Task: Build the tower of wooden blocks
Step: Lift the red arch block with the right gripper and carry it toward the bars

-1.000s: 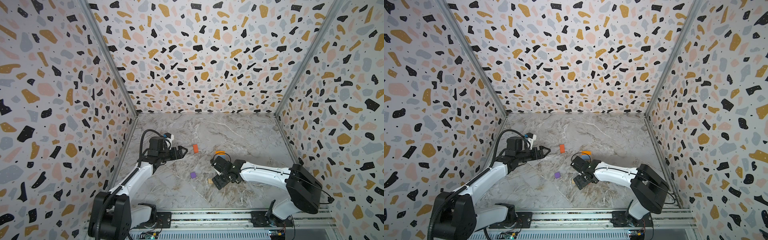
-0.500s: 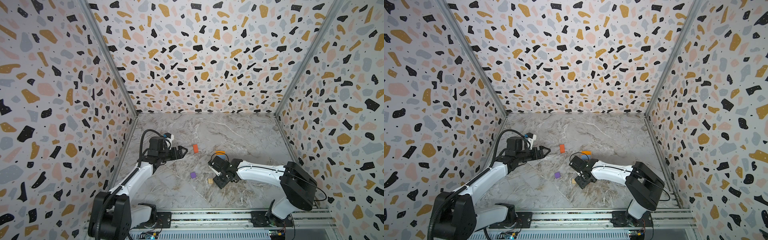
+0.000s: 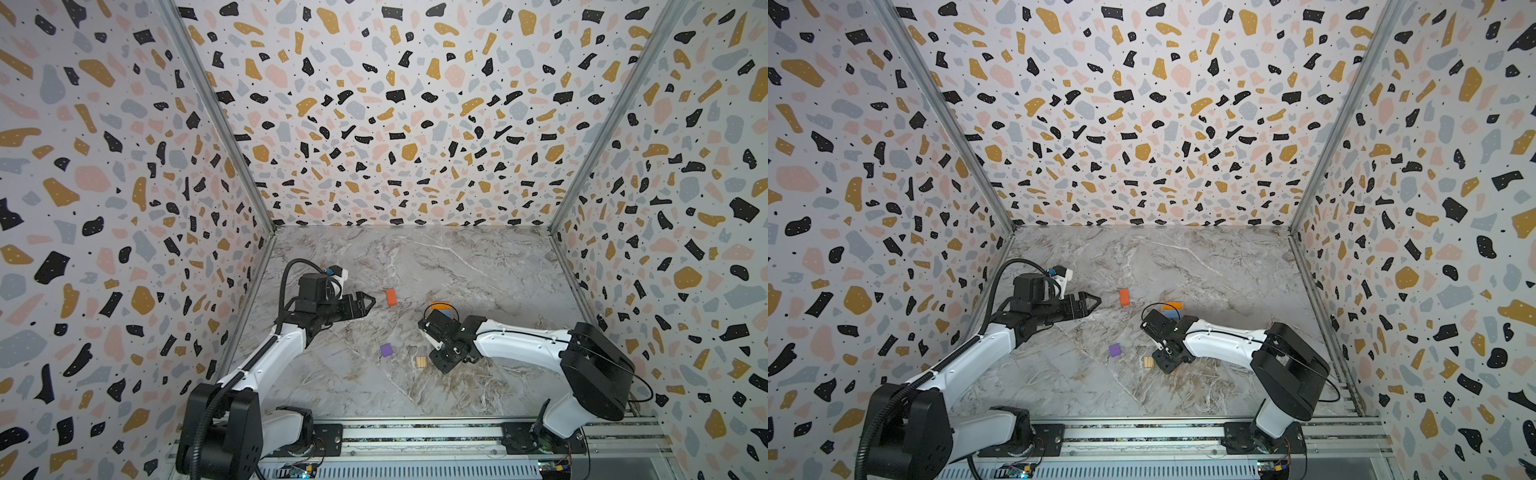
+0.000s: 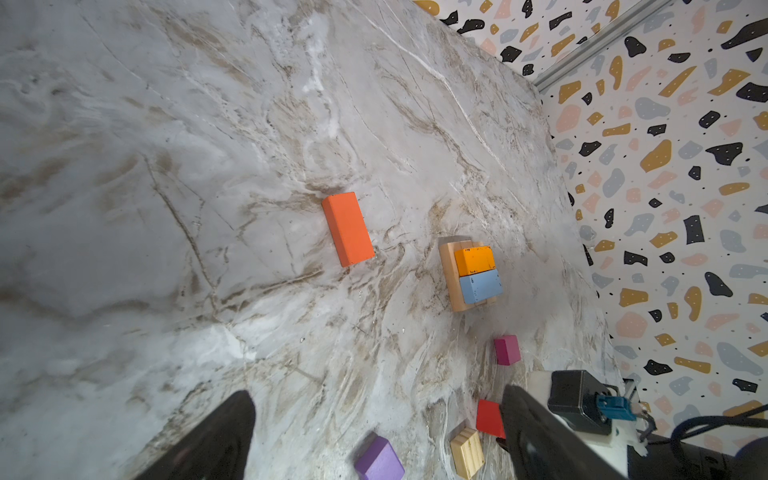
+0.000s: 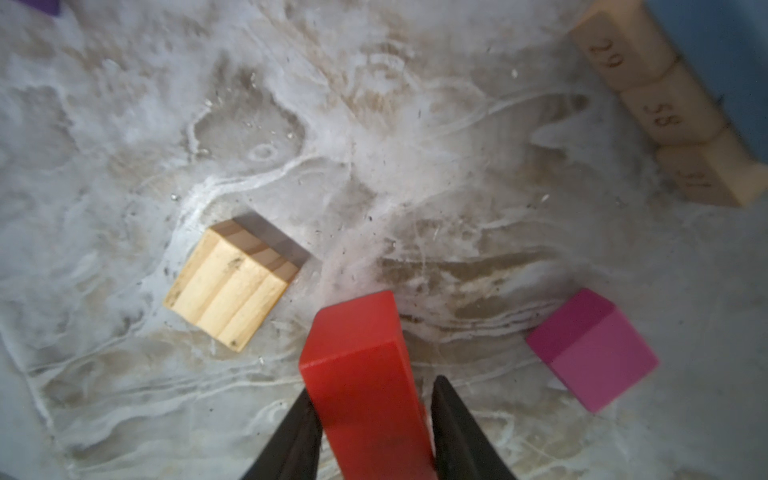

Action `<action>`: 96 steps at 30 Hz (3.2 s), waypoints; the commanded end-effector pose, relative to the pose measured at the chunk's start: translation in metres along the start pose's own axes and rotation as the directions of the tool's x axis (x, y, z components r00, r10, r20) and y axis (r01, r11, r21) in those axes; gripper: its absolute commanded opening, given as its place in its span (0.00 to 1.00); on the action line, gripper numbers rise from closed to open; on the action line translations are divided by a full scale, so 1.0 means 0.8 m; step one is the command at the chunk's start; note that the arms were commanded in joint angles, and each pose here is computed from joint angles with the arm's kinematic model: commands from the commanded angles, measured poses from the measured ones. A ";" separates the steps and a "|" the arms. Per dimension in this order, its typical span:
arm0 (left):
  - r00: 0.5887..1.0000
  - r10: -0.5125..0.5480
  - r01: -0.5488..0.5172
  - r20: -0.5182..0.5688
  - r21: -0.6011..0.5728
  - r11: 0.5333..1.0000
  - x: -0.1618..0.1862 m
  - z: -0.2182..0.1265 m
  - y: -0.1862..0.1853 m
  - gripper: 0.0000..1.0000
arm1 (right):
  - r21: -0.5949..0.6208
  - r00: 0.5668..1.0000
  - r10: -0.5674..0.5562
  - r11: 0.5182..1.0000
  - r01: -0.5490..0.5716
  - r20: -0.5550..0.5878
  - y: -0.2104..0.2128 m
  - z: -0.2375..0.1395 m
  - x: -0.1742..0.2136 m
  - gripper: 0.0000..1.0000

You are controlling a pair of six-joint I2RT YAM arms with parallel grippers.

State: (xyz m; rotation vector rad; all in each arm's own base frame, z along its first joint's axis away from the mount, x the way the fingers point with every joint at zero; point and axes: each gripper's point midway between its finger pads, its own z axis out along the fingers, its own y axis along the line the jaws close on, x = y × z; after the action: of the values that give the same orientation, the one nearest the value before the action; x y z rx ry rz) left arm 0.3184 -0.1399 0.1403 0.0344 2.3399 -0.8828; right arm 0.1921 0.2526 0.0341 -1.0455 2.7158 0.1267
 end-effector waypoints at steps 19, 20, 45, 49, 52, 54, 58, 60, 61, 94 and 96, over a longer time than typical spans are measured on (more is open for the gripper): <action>0.999 0.033 -0.034 0.026 0.012 0.999 -0.010 -0.003 -0.008 0.94 | -0.006 0.962 0.268 0.963 -0.268 0.045 -0.026 -0.025 0.000 0.33; 0.999 0.032 -0.033 0.024 0.011 0.999 -0.010 -0.003 -0.008 0.94 | -0.007 0.962 0.270 0.963 -0.270 0.041 -0.025 -0.024 0.002 0.34; 0.999 0.032 -0.032 0.025 0.015 0.999 -0.010 -0.002 -0.008 0.94 | 0.026 0.946 0.325 0.945 -0.325 -0.012 -0.033 -0.017 0.025 0.51; 0.999 0.034 -0.034 0.028 0.014 0.999 -0.011 -0.003 -0.009 0.94 | 0.026 0.948 0.317 0.948 -0.317 -0.012 -0.034 -0.017 0.026 0.48; 0.999 0.032 -0.032 0.026 0.012 0.999 -0.010 -0.003 -0.008 0.94 | 0.027 0.949 0.316 0.949 -0.315 -0.009 -0.034 -0.016 0.024 0.46; 0.999 0.032 -0.032 0.026 0.012 0.999 -0.010 -0.003 -0.008 0.93 | 0.028 0.949 0.316 0.949 -0.315 -0.006 -0.034 -0.015 0.022 0.45; 0.999 0.031 -0.032 0.025 0.011 0.999 -0.010 -0.003 -0.008 0.94 | 0.037 0.948 0.317 0.948 -0.317 0.000 -0.036 -0.013 0.020 0.43; 0.999 0.033 -0.034 0.026 0.012 0.999 -0.010 -0.003 -0.008 0.94 | 0.037 0.948 0.319 0.947 -0.318 0.004 -0.036 -0.012 0.018 0.42; 0.999 0.031 -0.032 0.025 0.012 0.999 -0.010 -0.003 -0.008 0.94 | 0.036 0.947 0.320 0.947 -0.320 0.007 -0.036 -0.012 0.017 0.42; 0.998 0.041 -0.042 0.038 0.019 0.999 -0.012 -0.007 -0.013 0.94 | 0.022 0.847 0.506 0.857 -0.516 0.162 -0.079 -0.090 -0.073 0.08; 0.998 0.041 -0.041 0.037 0.019 0.999 -0.012 -0.007 -0.012 0.94 | 0.023 0.847 0.505 0.857 -0.515 0.166 -0.087 -0.092 -0.080 0.09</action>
State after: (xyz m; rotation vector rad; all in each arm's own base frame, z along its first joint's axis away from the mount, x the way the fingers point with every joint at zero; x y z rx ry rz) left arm 0.3182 -0.1399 0.1431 0.0378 2.3313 -0.8830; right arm 0.2643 0.2336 0.1120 -0.2512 2.7570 0.2014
